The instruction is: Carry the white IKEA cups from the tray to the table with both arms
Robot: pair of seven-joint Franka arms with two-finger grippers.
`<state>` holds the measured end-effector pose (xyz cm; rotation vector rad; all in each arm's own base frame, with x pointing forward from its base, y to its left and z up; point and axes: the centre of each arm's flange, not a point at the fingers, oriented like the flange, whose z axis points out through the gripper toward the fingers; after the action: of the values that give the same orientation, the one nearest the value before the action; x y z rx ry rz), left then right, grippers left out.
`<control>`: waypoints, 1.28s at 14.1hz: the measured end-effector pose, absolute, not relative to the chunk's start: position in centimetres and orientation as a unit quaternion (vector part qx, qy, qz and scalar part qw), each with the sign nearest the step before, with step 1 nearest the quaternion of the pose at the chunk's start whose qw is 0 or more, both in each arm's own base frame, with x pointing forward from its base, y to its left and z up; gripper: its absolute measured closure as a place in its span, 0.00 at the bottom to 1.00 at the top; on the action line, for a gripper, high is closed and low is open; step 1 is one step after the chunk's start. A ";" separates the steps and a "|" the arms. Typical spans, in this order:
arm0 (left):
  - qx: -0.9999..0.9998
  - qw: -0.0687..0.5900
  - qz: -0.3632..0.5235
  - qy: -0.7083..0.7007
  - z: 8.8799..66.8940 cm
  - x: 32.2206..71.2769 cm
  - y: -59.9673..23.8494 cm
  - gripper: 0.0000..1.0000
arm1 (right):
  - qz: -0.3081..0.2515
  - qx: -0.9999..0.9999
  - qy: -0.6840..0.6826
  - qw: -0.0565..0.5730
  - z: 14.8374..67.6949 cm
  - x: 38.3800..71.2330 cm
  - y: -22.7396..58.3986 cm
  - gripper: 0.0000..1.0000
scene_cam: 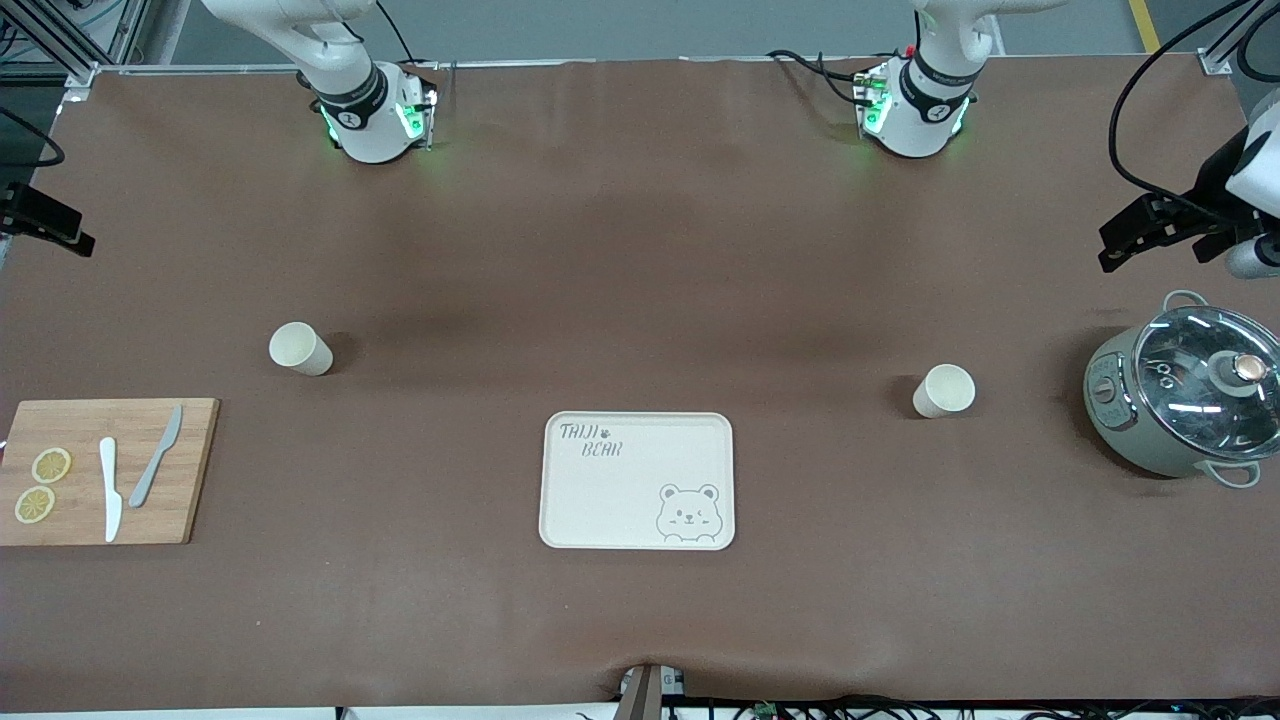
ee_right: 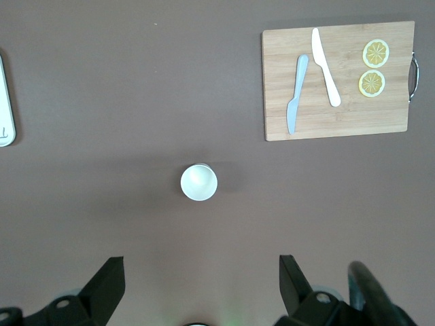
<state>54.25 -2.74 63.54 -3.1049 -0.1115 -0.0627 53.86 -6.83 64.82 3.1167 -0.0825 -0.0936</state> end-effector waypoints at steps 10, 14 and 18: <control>-1.000 0.011 -0.019 -0.022 63.5 54.2 -2.9 0.00 | -0.028 0.999 -0.021 0.006 65.3 53.6 -6.2 0.00; -1.000 0.011 -0.019 -0.022 63.5 54.2 -2.8 0.00 | -0.025 1.000 -0.005 0.005 65.8 53.2 -4.4 0.00; -1.000 0.011 -0.015 -0.023 63.7 54.1 -2.8 0.00 | -0.027 1.000 -0.011 0.005 65.7 53.1 -5.0 0.00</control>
<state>54.07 -2.77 63.66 -3.1188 -0.0721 -0.0469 53.12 -5.03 65.74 3.1302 -0.0330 -0.0838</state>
